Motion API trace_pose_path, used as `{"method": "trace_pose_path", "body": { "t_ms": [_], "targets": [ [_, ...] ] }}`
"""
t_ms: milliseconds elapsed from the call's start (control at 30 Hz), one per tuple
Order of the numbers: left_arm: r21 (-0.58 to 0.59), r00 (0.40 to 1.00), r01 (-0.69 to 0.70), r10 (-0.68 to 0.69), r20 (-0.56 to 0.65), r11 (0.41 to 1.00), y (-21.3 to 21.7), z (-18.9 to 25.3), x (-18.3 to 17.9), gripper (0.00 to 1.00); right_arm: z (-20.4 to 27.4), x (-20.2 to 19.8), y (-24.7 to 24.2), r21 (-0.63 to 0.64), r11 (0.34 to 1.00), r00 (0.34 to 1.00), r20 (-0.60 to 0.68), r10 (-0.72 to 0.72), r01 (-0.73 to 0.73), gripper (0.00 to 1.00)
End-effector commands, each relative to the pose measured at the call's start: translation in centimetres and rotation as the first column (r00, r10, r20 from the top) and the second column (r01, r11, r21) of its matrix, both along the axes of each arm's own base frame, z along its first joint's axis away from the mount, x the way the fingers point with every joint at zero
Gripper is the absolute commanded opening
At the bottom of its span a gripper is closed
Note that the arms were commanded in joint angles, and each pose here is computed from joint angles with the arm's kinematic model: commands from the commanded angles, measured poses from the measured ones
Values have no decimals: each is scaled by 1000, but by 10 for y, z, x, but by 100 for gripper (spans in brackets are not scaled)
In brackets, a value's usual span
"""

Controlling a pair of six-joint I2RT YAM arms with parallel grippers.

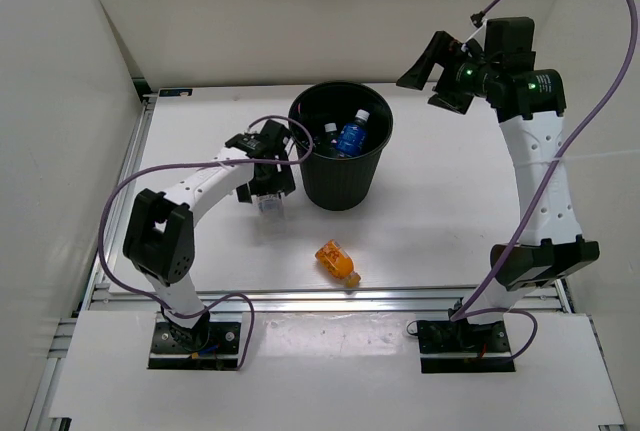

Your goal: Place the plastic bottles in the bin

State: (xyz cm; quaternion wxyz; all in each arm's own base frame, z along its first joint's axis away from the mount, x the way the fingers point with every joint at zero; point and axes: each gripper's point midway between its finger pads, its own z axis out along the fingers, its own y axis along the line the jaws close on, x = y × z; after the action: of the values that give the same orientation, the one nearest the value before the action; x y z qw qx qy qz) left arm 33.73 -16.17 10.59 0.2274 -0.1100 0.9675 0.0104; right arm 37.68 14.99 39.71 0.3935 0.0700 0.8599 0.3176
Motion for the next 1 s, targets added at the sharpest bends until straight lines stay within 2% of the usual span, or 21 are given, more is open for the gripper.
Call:
{"method": "trace_pose_path", "body": {
  "t_ms": [0, 267, 300, 333, 367, 400, 467, 533, 600, 633, 767, 800, 867, 900, 967],
  "targets": [
    [2, 1000, -10, 10, -13, 1000, 2, -10, -8, 100, 1, -2, 3, 5, 1000, 1000, 11, 28, -28, 100],
    [48, 987, 13, -5, -163, 999, -1, -69, -16, 100, -7, -4, 3, -5, 999, 999, -5, 33, -33, 100],
    [53, 985, 13, -4, -173, 999, -1, -72, -17, 97, -7, -4, 3, -5, 999, 999, -5, 33, -33, 100],
    [56, 980, 25, -13, -197, 998, 1, -78, -22, 92, -7, -4, 3, -5, 999, 999, -6, 33, -33, 100],
    [63, 978, 34, -21, -206, 997, 1, -82, -23, 82, -11, -4, 2, -12, 999, 999, -10, 37, -37, 100],
    [63, 978, 34, -21, -206, 997, 1, -82, -23, 61, -11, -3, 1, -17, 999, 1000, -9, 30, -30, 100],
    [61, 979, 34, -21, -204, 998, 4, -79, -28, 53, -11, -5, -1, -22, 1000, 1000, -9, 22, -22, 100],
    [75, 987, 10, 2, -158, 997, 8, -68, -22, 53, -15, -5, -1, -24, 999, 1000, -19, 22, -22, 100],
    [82, 993, -60, 68, -97, 995, 17, -43, -17, 53, -16, -4, -1, -30, 999, 1000, -15, 26, -27, 100],
    [137, 991, -94, 106, -77, 986, 30, -31, -20, 53, -16, -4, -1, -30, 999, 1000, -15, 26, -27, 100],
    [115, 971, -224, 212, 114, 968, 48, 54, 1, 55, -16, -4, -2, -36, 999, 1000, -14, 19, -19, 100],
    [36, 950, -238, 224, 218, 971, 42, 100, 17, 55, -16, -4, -2, -36, 999, 1000, -14, 19, -19, 100],
    [-37, 927, -204, 206, 314, 978, 33, 144, 33, 55, -19, -1, -2, -37, 999, 1000, -23, 19, -19, 100],
    [-137, 887, -163, 206, 414, 977, 20, 189, 48, 55, -19, -1, -1, -28, 1000, 1000, -29, 12, -13, 100],
    [-220, 873, -35, 137, 468, 975, -3, 224, 56, 55, -26, 1, -1, -25, 1000, 999, -53, 8, -9, 100]
  ]
}}
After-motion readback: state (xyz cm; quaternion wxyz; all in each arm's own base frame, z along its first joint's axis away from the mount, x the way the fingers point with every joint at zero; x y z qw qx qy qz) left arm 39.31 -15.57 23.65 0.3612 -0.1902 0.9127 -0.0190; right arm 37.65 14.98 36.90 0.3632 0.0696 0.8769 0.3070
